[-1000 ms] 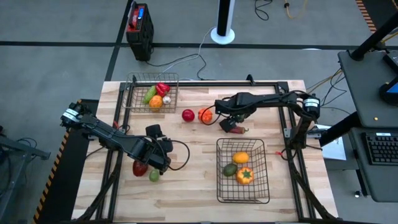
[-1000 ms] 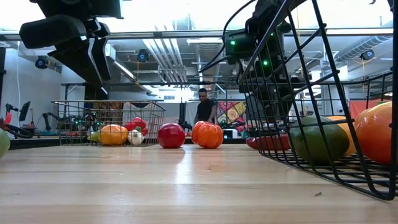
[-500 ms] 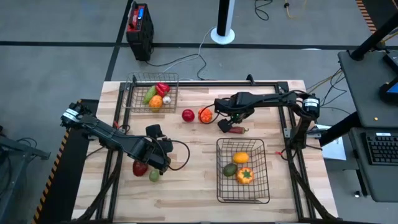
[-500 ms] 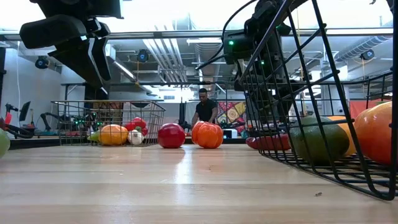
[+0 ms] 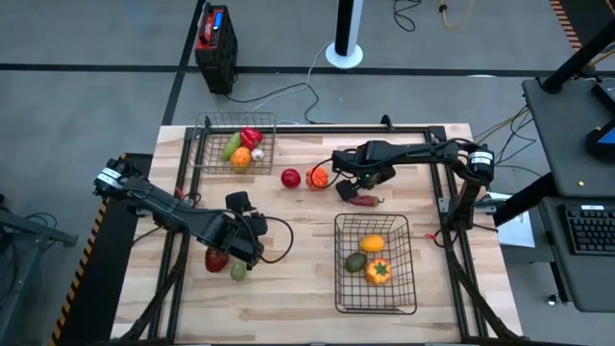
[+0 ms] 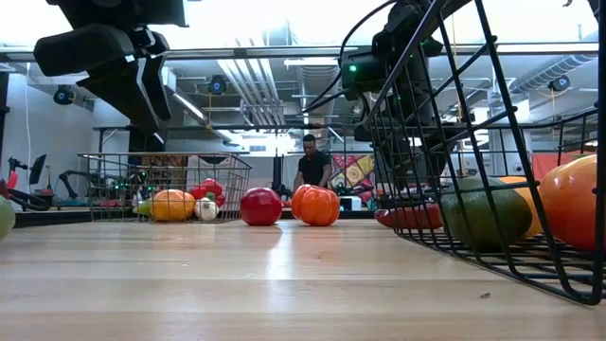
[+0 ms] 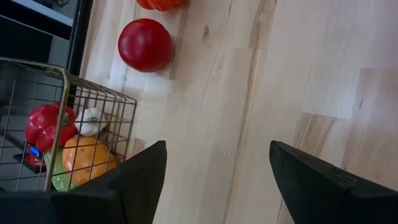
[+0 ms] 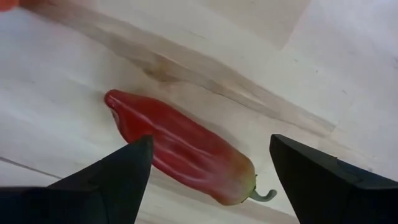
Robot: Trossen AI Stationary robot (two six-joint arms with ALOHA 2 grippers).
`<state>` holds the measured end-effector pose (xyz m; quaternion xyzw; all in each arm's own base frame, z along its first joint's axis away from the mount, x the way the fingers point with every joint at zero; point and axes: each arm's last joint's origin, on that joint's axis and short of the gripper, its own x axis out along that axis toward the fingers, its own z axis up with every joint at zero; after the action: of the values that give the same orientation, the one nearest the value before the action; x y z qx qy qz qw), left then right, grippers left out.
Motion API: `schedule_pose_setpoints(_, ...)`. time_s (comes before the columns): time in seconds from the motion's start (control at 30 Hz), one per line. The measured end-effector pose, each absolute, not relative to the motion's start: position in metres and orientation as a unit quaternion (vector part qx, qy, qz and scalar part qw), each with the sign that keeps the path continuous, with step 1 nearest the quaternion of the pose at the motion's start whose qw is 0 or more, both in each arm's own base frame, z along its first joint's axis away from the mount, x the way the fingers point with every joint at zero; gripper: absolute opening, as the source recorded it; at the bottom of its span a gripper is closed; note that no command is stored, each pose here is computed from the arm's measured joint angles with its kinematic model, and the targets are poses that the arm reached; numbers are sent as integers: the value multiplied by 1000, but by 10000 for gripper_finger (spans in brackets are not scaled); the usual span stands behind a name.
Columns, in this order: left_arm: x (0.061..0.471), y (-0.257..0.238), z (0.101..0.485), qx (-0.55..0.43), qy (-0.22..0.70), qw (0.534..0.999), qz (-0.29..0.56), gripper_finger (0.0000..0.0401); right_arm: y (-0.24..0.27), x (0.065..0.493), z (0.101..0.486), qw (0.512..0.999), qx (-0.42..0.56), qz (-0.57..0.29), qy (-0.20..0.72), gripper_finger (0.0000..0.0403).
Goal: Sort produce into baskets
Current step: Put the red chili pepper into the gold wire basket
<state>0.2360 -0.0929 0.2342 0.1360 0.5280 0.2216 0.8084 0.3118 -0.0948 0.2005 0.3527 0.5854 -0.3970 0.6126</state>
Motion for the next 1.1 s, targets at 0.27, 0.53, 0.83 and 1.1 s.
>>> schedule_pose_setpoints(0.27,236,-93,234,135,528,809,222,266,-94,317,204,603,405,-400,559,311)
schedule_pose_setpoints(0.53,236,-93,234,139,528,809,220,266,-93,315,204,582,428,-416,552,322)
schedule_pose_setpoints(0.83,237,-92,235,145,516,812,234,266,-90,316,204,572,457,-383,563,312)
schedule_pose_setpoints(1.1,237,-92,236,164,508,811,238,266,-91,318,206,583,453,-374,561,313)
